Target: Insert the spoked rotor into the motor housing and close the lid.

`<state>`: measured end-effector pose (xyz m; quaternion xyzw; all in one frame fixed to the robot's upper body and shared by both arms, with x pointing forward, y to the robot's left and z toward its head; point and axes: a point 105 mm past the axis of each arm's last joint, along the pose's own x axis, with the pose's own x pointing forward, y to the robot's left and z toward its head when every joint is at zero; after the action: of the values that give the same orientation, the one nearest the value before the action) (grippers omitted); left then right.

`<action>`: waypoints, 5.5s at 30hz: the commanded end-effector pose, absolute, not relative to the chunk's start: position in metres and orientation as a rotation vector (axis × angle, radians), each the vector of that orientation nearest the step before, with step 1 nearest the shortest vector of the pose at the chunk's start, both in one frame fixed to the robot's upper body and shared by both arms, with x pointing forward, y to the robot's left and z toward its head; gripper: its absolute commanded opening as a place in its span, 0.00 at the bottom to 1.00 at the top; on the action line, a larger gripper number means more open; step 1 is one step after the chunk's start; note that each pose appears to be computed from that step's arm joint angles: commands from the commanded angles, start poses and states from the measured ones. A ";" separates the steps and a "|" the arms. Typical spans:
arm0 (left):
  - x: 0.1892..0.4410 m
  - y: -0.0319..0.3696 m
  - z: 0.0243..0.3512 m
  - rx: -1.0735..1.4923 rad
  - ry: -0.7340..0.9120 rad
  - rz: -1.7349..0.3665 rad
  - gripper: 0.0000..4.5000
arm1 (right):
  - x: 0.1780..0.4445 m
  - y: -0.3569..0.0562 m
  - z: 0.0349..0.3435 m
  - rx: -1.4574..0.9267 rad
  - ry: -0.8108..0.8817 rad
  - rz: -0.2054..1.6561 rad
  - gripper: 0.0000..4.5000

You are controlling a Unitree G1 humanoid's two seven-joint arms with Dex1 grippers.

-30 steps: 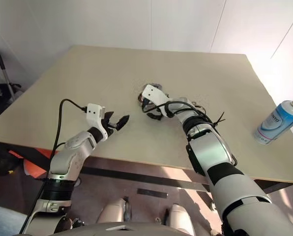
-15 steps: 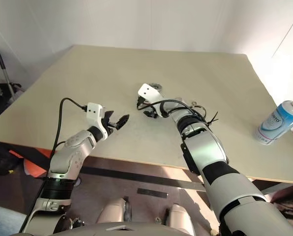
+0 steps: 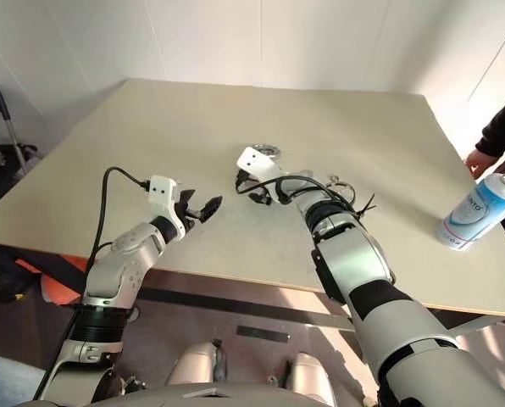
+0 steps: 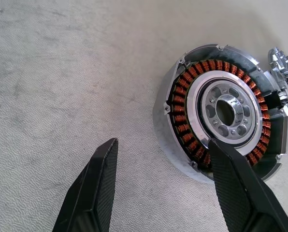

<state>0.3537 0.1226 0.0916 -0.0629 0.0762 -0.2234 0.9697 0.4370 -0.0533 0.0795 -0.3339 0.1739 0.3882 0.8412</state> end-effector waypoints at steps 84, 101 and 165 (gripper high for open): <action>0.354 0.114 0.088 -0.108 0.163 -0.474 1.00 | 0.343 -0.100 0.107 -0.614 0.334 1.026 0.20; 0.356 0.111 0.086 -0.105 0.167 -0.490 1.00 | 0.427 -0.204 0.158 -0.602 0.295 0.466 0.43; 0.353 0.098 0.077 -0.073 0.204 -0.549 1.00 | 0.373 -0.066 0.164 0.032 0.372 0.892 0.01</action>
<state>0.3492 0.0989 0.0626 -0.0416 0.1250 -0.2664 0.9548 0.3678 -0.0715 0.1443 0.0298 0.2139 0.4237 0.8797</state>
